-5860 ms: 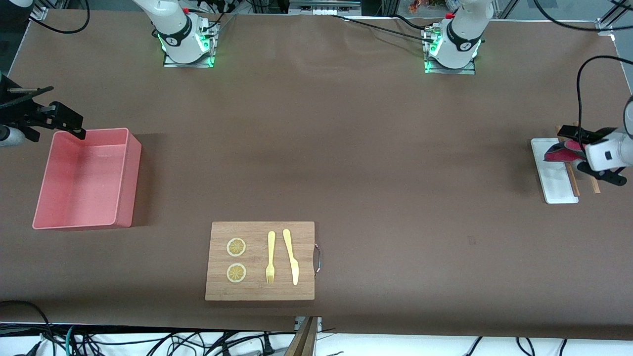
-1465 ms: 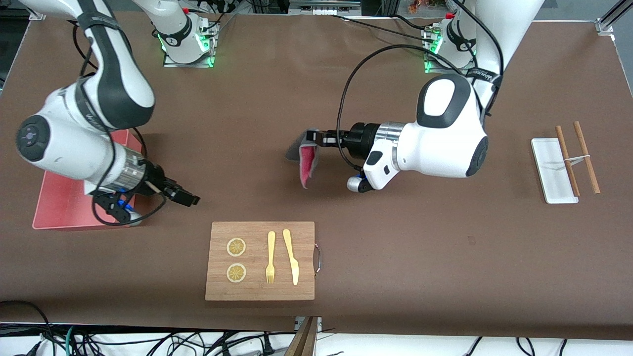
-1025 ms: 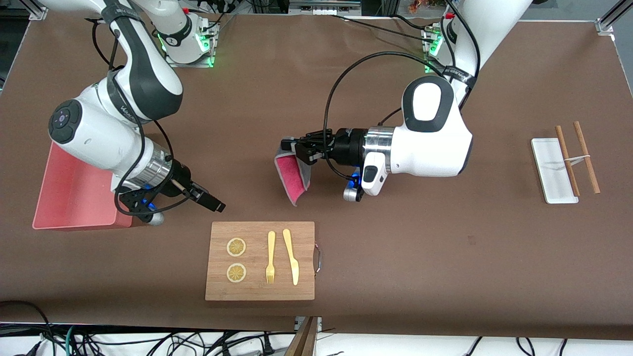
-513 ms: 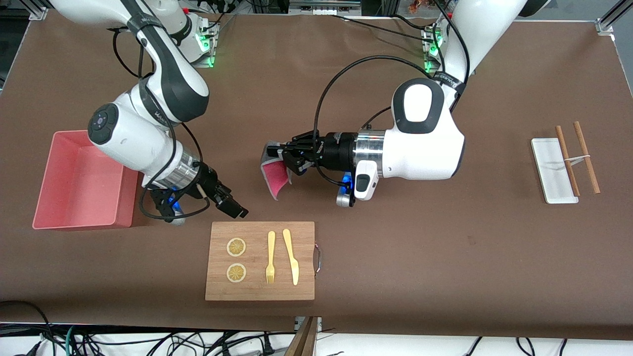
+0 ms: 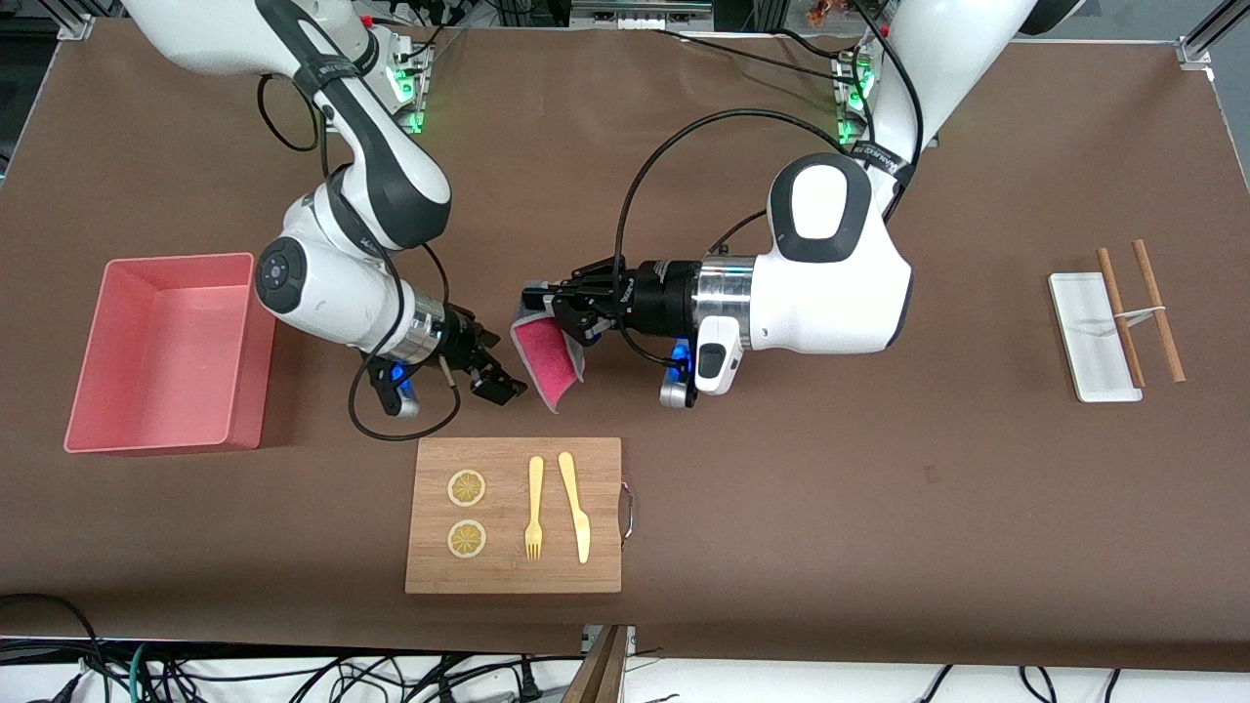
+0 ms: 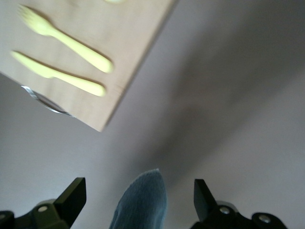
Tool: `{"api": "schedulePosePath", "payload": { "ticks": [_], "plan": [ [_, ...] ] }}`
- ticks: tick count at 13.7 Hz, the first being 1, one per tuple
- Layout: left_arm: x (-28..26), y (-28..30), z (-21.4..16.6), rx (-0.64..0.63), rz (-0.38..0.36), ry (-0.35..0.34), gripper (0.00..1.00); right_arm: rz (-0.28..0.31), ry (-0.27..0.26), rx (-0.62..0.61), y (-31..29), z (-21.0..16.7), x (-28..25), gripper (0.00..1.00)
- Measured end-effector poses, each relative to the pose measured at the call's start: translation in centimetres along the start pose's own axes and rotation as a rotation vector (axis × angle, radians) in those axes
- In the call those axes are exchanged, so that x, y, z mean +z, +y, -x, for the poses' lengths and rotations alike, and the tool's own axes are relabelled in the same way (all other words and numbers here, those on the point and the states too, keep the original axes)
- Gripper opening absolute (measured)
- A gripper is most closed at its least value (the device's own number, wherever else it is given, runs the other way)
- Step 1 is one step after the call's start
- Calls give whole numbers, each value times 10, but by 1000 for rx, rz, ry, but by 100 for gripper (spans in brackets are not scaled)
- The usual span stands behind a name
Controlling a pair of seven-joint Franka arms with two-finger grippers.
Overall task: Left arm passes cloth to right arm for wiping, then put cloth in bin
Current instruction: 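Carry the cloth with the left gripper toward the right gripper, then grasp the cloth with the right gripper while the left gripper holds it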
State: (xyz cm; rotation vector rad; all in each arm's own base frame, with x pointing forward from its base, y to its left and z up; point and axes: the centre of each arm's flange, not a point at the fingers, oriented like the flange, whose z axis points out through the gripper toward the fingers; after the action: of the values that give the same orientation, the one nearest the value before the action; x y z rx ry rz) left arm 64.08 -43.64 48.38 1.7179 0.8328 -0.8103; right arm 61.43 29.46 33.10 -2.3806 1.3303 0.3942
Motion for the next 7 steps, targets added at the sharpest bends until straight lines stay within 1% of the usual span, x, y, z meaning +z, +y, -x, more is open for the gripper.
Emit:
{"api": "schedulePosePath", "payload": {
  "ticks": [2,4,5,6,7],
  "plan": [
    [0,0,0,0,0,1,2,11,-61,70,8,-3,16,100],
    [0,0,0,0,0,1,2,15,-104,139,12,-5,25,100],
    [0,0,0,0,0,1,2,15,-123,170,12,-3,27,96],
    [0,0,0,0,1,1,2,14,-140,197,12,1,29,95],
    [-1,0,0,0,1,1,2,12,-158,226,11,6,29,87]
  ]
}}
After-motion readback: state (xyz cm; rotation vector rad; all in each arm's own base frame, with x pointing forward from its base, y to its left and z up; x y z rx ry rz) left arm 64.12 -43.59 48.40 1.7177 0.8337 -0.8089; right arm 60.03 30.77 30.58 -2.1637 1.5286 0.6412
